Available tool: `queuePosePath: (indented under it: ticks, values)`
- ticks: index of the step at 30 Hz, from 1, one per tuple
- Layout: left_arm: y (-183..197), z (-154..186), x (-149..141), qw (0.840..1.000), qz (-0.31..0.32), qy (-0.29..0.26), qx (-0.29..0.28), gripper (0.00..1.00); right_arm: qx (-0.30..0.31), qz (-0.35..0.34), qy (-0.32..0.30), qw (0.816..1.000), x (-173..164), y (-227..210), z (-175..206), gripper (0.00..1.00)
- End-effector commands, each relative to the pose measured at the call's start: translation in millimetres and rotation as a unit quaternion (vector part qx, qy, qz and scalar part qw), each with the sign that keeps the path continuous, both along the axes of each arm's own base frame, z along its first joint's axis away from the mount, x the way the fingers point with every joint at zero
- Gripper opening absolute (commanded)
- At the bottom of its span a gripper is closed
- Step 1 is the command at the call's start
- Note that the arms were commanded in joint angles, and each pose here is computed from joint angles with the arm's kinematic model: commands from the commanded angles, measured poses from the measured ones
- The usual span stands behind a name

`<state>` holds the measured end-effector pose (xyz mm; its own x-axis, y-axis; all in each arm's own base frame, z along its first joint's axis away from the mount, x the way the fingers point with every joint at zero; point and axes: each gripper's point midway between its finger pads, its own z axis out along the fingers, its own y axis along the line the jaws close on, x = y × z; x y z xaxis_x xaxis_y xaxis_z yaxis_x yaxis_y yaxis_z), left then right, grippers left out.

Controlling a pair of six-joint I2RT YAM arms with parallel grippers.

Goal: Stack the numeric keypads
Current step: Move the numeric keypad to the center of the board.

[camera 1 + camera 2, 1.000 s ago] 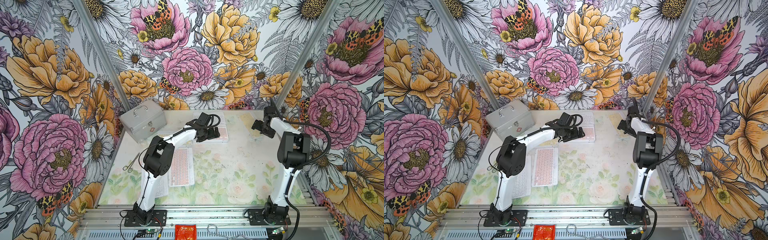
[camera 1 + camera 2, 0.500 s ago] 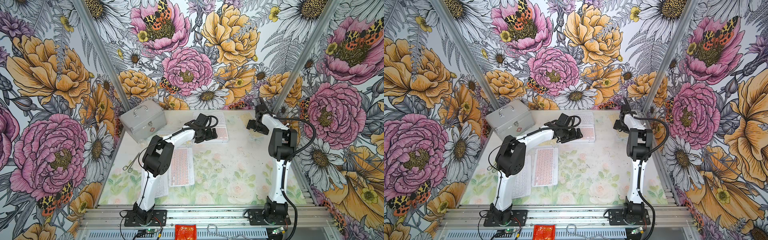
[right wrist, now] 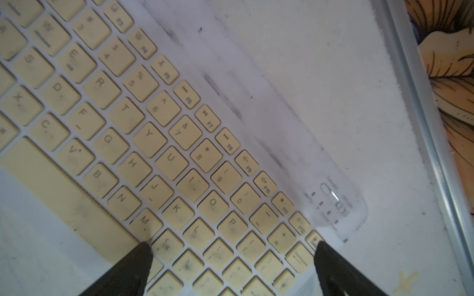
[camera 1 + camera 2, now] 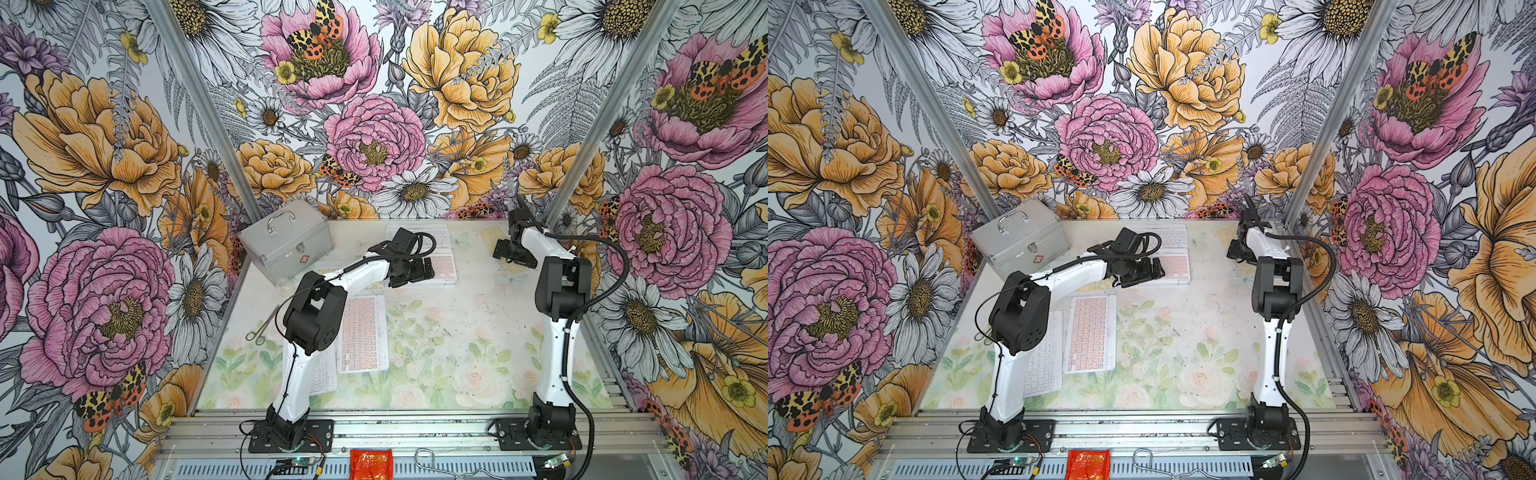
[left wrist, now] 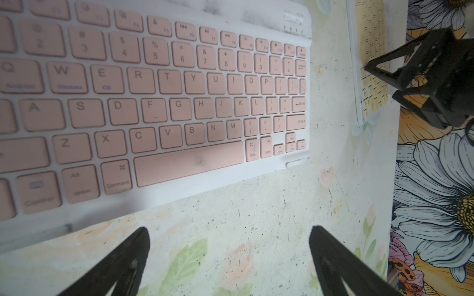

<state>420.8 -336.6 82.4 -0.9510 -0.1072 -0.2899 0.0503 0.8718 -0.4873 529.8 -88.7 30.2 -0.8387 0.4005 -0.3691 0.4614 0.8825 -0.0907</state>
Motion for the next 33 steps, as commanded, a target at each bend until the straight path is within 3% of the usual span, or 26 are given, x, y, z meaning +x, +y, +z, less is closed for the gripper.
queuePosePath:
  ticks: [1,17,25,28,33]
  values:
    - [-4.2,21.7,-1.3,1.000,-0.014,-0.021,-0.015,0.99,-0.009,-0.006,0.055,0.998,-31.9,-9.3,-16.9,1.00]
    - [-15.9,25.5,-5.7,0.999,-0.025,-0.023,-0.025,0.99,0.002,-0.027,0.074,0.997,-84.3,-16.6,-9.5,1.00]
    - [-29.8,24.7,-5.0,0.998,-0.039,-0.020,-0.036,0.99,-0.037,-0.059,0.078,0.994,-125.4,-47.5,9.5,1.00]
    - [-30.8,23.3,-4.8,0.998,-0.041,-0.019,-0.036,0.99,-0.020,-0.054,0.038,0.998,-113.1,-41.1,33.3,1.00]
    - [-27.9,21.9,-2.4,0.999,-0.035,-0.015,-0.037,0.99,0.053,-0.015,-0.043,0.998,-43.6,-17.4,61.2,1.00]
